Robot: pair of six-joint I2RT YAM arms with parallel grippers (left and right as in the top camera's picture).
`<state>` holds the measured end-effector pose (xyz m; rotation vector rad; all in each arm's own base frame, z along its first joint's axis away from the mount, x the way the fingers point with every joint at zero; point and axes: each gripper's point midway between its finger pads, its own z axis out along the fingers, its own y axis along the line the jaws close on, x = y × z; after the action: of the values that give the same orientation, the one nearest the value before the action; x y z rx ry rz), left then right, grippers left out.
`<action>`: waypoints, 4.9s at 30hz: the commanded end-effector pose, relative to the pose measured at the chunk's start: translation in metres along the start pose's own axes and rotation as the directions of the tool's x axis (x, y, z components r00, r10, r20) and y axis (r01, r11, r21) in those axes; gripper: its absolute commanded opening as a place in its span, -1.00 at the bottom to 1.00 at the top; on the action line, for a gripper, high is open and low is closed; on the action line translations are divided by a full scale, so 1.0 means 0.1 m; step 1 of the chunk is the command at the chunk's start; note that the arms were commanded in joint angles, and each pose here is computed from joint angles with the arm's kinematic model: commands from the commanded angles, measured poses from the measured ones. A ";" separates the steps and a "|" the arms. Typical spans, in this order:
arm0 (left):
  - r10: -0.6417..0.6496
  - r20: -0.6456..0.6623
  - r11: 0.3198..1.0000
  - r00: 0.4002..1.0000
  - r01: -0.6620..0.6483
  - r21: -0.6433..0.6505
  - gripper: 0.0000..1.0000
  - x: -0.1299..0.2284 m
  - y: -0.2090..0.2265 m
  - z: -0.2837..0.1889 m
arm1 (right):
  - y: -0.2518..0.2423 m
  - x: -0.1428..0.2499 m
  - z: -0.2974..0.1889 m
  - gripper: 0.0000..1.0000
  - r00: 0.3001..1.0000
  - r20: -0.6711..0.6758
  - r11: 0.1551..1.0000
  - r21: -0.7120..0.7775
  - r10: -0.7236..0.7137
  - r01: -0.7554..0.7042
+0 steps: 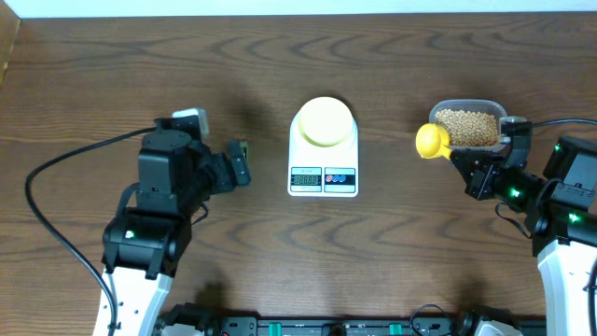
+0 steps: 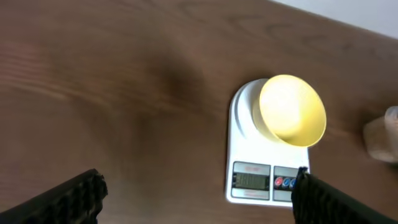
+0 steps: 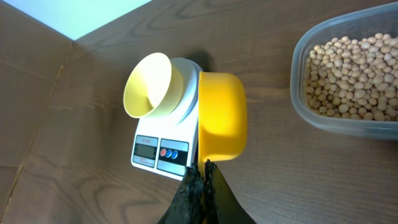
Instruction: Scoop item into bowl and weigh 50g on scale
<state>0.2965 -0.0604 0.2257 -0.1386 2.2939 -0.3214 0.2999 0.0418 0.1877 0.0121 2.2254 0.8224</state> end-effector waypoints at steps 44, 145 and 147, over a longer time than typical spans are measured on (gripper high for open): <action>0.728 -0.136 0.651 0.672 -0.615 0.445 0.96 0.03 -0.28 -0.21 | 0.07 0.09 -0.02 -0.98 0.999 -0.044 1.000 -0.025 -0.003 0.002; 0.723 -0.153 0.655 0.674 -0.598 0.461 0.96 0.15 -0.24 -0.11 | 0.21 -0.30 -0.69 -0.98 0.997 -0.075 0.894 0.446 0.005 0.030; 0.723 -0.153 0.655 0.674 -0.598 0.461 0.96 0.15 -0.24 -0.11 | 0.18 -0.29 -0.66 -0.98 0.994 -0.108 0.893 0.444 -0.036 0.080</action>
<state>0.2787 -0.0841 0.2296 1.0290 2.3603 -0.3850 0.2681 0.0166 0.2484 0.2780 2.4472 0.3615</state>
